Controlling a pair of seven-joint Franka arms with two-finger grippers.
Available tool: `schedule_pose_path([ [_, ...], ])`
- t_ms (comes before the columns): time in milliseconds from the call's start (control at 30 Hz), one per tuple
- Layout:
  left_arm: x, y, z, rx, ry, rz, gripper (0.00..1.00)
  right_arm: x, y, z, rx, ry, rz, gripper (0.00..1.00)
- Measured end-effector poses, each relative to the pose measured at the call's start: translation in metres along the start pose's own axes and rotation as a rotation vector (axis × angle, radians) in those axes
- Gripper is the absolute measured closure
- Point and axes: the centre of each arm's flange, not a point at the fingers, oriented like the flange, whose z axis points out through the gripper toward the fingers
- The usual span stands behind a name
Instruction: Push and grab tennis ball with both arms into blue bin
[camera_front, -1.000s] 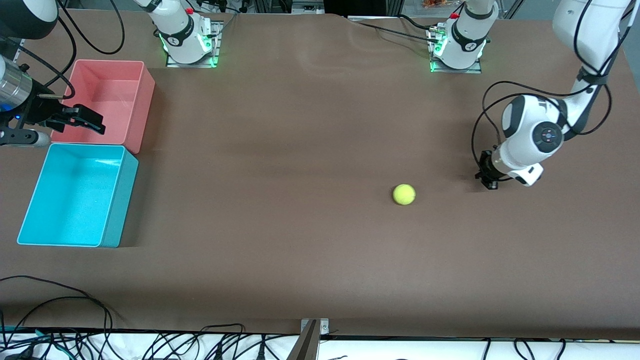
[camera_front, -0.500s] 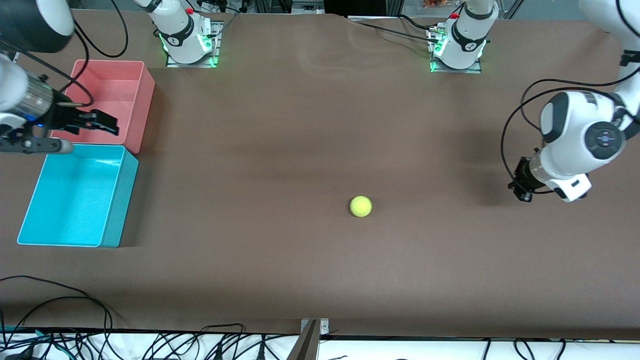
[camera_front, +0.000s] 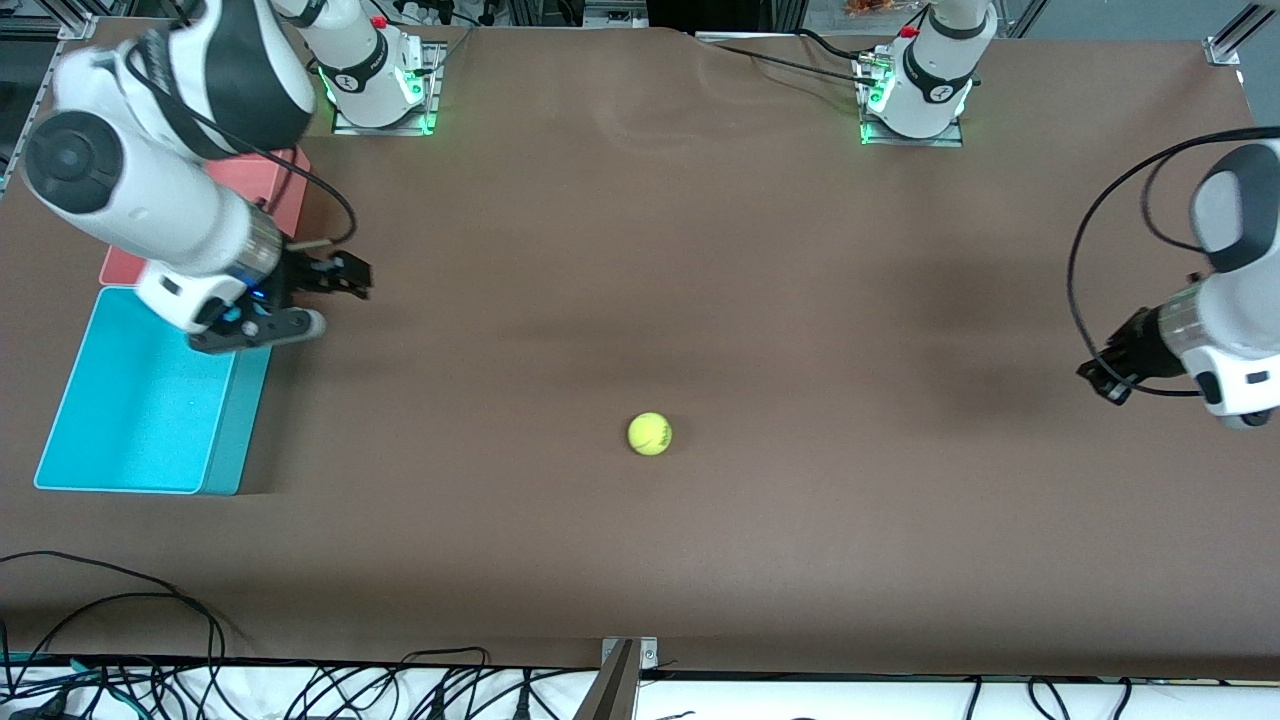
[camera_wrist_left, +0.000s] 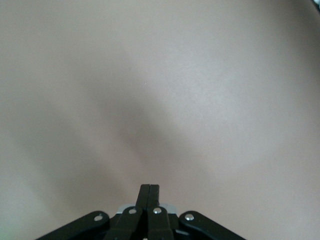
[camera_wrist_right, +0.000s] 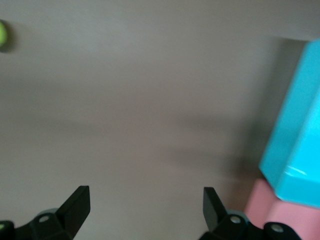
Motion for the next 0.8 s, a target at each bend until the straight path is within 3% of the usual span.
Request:
schedule_pose_path([
  [133,0.002,-0.002,-0.024,0.005,-0.004,0.113,0.99,0.015,-0.006,0.017,0.037,0.035,0.007,0.00],
  [367,-0.001,-0.006,-0.060,0.022,-0.024,0.314,0.99,0.041,-0.022,0.047,0.048,0.124,-0.007,0.00],
  [800,-0.022,-0.017,-0.100,0.073,-0.117,0.675,0.99,0.094,-0.071,0.148,0.067,0.375,-0.061,0.00],
])
